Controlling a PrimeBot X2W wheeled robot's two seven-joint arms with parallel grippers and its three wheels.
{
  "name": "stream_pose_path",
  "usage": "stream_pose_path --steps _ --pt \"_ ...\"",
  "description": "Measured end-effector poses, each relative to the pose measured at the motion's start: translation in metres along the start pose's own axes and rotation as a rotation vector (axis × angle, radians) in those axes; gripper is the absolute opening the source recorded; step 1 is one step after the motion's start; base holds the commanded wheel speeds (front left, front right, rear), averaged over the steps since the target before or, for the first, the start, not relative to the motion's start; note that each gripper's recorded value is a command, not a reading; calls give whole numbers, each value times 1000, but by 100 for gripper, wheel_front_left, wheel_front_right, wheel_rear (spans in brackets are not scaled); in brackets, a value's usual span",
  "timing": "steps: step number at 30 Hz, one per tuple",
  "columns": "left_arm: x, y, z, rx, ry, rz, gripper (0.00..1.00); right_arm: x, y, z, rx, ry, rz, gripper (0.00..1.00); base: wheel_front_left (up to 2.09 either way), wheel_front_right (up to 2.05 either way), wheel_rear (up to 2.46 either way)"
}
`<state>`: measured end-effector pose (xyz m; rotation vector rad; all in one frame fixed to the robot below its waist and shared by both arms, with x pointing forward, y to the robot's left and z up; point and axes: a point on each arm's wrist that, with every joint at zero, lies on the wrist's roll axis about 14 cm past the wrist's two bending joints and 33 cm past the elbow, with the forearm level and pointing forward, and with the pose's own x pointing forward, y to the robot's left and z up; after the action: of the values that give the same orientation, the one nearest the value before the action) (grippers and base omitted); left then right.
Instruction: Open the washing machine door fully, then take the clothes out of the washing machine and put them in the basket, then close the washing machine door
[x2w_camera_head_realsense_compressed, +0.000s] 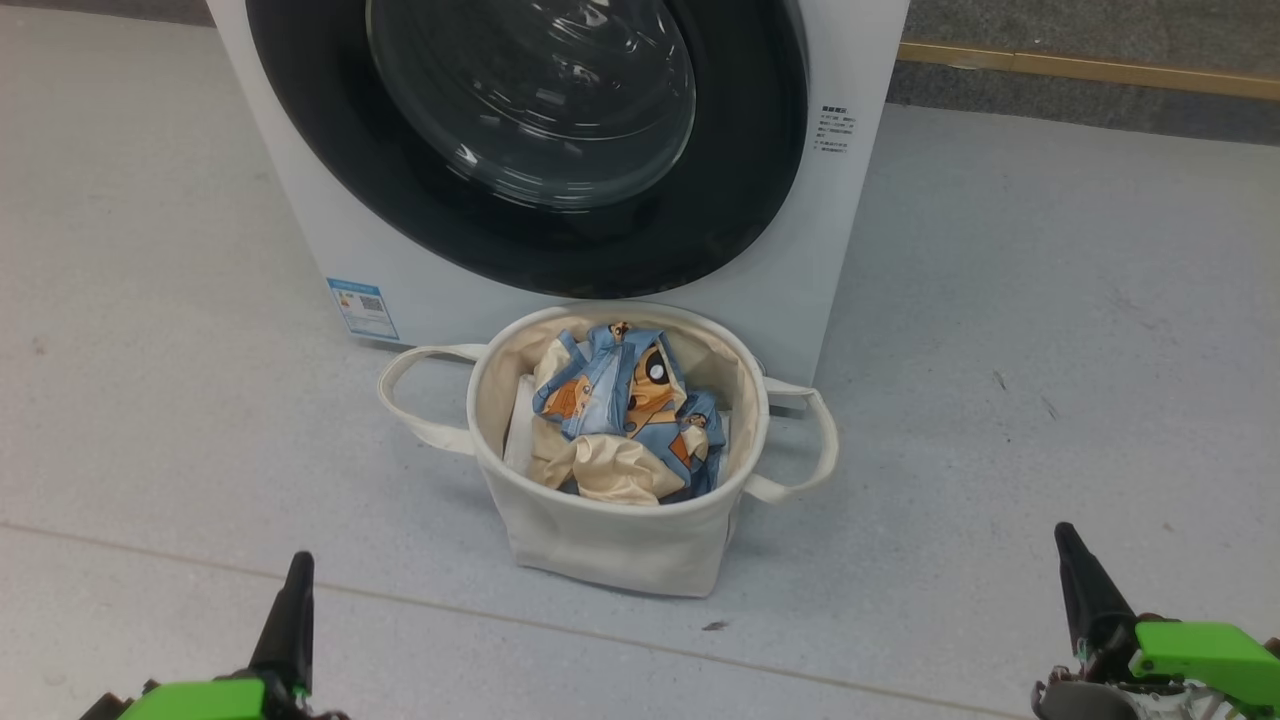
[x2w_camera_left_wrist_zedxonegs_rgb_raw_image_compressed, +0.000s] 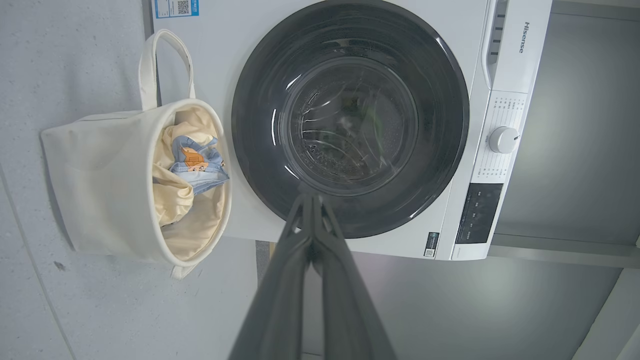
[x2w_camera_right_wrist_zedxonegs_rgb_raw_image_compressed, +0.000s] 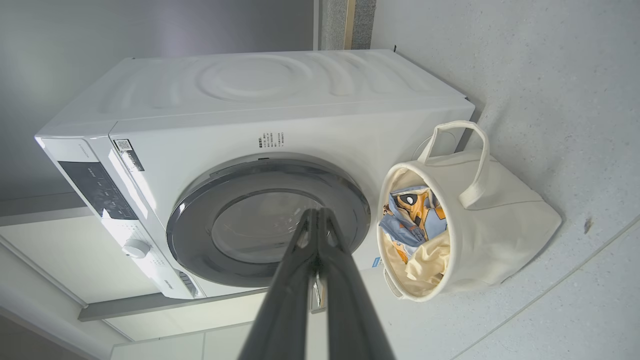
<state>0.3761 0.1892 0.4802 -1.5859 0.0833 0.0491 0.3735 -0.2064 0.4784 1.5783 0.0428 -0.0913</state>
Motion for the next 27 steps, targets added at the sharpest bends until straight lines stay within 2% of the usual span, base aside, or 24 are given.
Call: stream_pose_path --steps 27 --pt "0 0 0 6 4 1 0 0 0 0 0 0 0 0 0 0 0"
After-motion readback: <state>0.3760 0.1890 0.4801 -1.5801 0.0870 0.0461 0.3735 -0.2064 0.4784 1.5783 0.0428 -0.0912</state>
